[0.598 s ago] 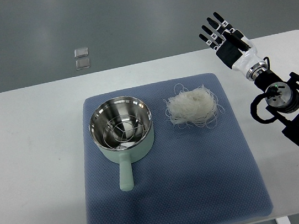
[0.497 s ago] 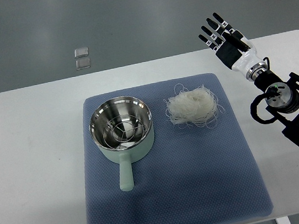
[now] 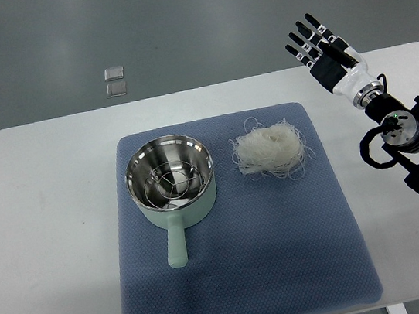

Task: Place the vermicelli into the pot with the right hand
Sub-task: 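Raise the right hand and swing it toward the vermicelli bundle, then lower the open right hand over the white vermicelli bundle, then close the right hand fingers around the vermicelli bundle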

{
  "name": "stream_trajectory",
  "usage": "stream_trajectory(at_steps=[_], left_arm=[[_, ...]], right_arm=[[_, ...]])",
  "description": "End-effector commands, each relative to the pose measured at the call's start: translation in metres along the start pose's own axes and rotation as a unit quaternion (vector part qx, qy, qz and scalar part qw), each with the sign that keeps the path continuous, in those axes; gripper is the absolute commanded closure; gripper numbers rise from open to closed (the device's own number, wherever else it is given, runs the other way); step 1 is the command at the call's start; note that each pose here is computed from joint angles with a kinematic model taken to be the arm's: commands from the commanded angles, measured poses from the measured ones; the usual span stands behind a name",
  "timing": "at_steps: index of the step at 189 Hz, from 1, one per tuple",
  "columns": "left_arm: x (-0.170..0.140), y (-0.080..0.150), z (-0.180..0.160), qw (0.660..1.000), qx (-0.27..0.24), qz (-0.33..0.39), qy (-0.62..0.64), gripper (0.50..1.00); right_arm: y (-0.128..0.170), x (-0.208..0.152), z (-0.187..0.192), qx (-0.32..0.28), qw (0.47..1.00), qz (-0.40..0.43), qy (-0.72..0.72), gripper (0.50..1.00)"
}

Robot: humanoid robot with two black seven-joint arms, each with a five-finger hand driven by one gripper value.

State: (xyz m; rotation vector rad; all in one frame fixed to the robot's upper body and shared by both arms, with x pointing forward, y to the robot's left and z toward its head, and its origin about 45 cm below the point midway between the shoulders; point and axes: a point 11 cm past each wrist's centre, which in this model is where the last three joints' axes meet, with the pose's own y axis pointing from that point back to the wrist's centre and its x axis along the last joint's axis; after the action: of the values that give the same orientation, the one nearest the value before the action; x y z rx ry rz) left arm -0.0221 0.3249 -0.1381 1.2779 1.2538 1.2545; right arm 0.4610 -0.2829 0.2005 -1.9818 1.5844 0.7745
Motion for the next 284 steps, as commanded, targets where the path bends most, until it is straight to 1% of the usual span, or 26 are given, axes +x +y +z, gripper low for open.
stream_trajectory(at_steps=[1,31,41,53,67,76,78,80,89,94,95,96,99,102,103,108,109,110,118,133,147,162,202,227,246,284], left_arm=[[-0.001,0.0,0.0,1.0,0.0,-0.001,-0.001,0.5],[-0.002,0.0,0.0,1.0,0.0,-0.004,-0.001,0.5],[-0.002,0.0,0.0,1.0,0.0,-0.004,-0.001,0.5],[-0.003,0.0,0.0,1.0,0.0,-0.004,-0.001,0.5],[-0.003,0.0,0.0,1.0,0.0,-0.005,-0.001,0.5],[-0.004,0.0,0.0,1.0,0.0,-0.006,-0.002,0.5],[-0.004,0.0,0.0,1.0,0.0,-0.006,-0.002,0.5],[-0.004,0.0,0.0,1.0,0.0,-0.006,-0.002,0.5],[-0.004,0.0,0.0,1.0,0.0,-0.006,-0.002,0.5],[-0.004,0.0,0.0,1.0,0.0,-0.006,-0.002,0.5],[-0.004,0.0,0.0,1.0,0.0,-0.006,-0.002,0.5],[-0.004,0.0,0.0,1.0,0.0,-0.006,-0.002,0.5],[-0.003,0.0,0.0,1.0,0.0,-0.006,-0.002,0.5],[-0.004,0.0,0.0,1.0,0.0,-0.007,-0.002,0.5],[-0.004,0.0,0.0,1.0,0.0,-0.007,-0.002,0.5],[-0.004,0.0,0.0,1.0,0.0,-0.007,-0.002,0.5],[-0.004,0.0,0.0,1.0,0.0,-0.007,-0.002,0.5],[-0.004,0.0,0.0,1.0,0.0,-0.007,-0.002,0.5],[-0.004,0.0,0.0,1.0,0.0,-0.007,-0.003,0.5],[-0.004,0.0,0.001,1.0,0.0,-0.007,-0.004,0.5],[-0.004,0.0,0.001,1.0,0.0,-0.007,-0.005,0.5],[-0.005,0.0,0.001,1.0,0.0,-0.008,-0.005,0.5],[-0.005,0.0,0.001,1.0,-0.001,-0.009,-0.006,0.5],[-0.005,0.0,0.002,1.0,-0.001,-0.008,-0.006,0.5],[-0.005,0.0,0.002,1.0,-0.001,-0.008,-0.005,0.5],[-0.009,0.0,0.002,1.0,-0.001,-0.014,-0.004,0.5]], right_arm=[[-0.006,-0.008,-0.008,-0.014,0.998,-0.017,0.053,0.57],[-0.019,-0.028,-0.026,-0.053,0.977,-0.061,0.195,0.572],[-0.025,-0.038,-0.036,-0.07,0.959,-0.08,0.264,0.57],[-0.031,-0.049,-0.044,-0.103,0.923,-0.106,0.357,0.57],[-0.037,-0.066,-0.046,-0.151,0.86,-0.144,0.466,0.572],[-0.041,-0.076,-0.049,-0.183,0.805,-0.167,0.539,0.57],[-0.041,-0.076,-0.049,-0.183,0.805,-0.167,0.539,0.57],[-0.042,-0.078,-0.051,-0.195,0.782,-0.172,0.566,0.57],[-0.044,-0.087,-0.056,-0.214,0.735,-0.186,0.616,0.57],[-0.045,-0.091,-0.059,-0.232,0.696,-0.194,0.651,0.57],[-0.045,-0.091,-0.059,-0.232,0.696,-0.194,0.651,0.57],[-0.045,-0.093,-0.059,-0.239,0.682,-0.198,0.662,0.57],[-0.045,-0.095,-0.058,-0.245,0.669,-0.202,0.672,0.57],[-0.044,-0.096,-0.058,-0.26,0.64,-0.207,0.693,0.57],[-0.044,-0.096,-0.058,-0.26,0.64,-0.207,0.693,0.57],[-0.043,-0.1,-0.059,-0.28,0.599,-0.215,0.719,0.57],[-0.043,-0.1,-0.059,-0.28,0.599,-0.215,0.719,0.57],[-0.043,-0.101,-0.059,-0.286,0.585,-0.217,0.727,0.57],[-0.042,-0.106,-0.06,-0.308,0.537,-0.224,0.753,0.57],[-0.043,-0.12,-0.062,-0.324,0.482,-0.235,0.779,0.57],[-0.04,-0.139,-0.058,-0.334,0.449,-0.259,0.787,0.57],[-0.034,-0.149,-0.051,-0.351,0.426,-0.281,0.785,0.57],[-0.032,-0.152,-0.03,-0.36,0.424,-0.292,0.778,0.57],[-0.03,-0.134,-0.013,-0.365,0.436,-0.285,0.772,0.57],[-0.023,-0.112,0.002,-0.378,0.447,-0.281,0.761,0.57],[-0.02,-0.092,0.027,-0.379,0.454,-0.272,0.759,0.57]])
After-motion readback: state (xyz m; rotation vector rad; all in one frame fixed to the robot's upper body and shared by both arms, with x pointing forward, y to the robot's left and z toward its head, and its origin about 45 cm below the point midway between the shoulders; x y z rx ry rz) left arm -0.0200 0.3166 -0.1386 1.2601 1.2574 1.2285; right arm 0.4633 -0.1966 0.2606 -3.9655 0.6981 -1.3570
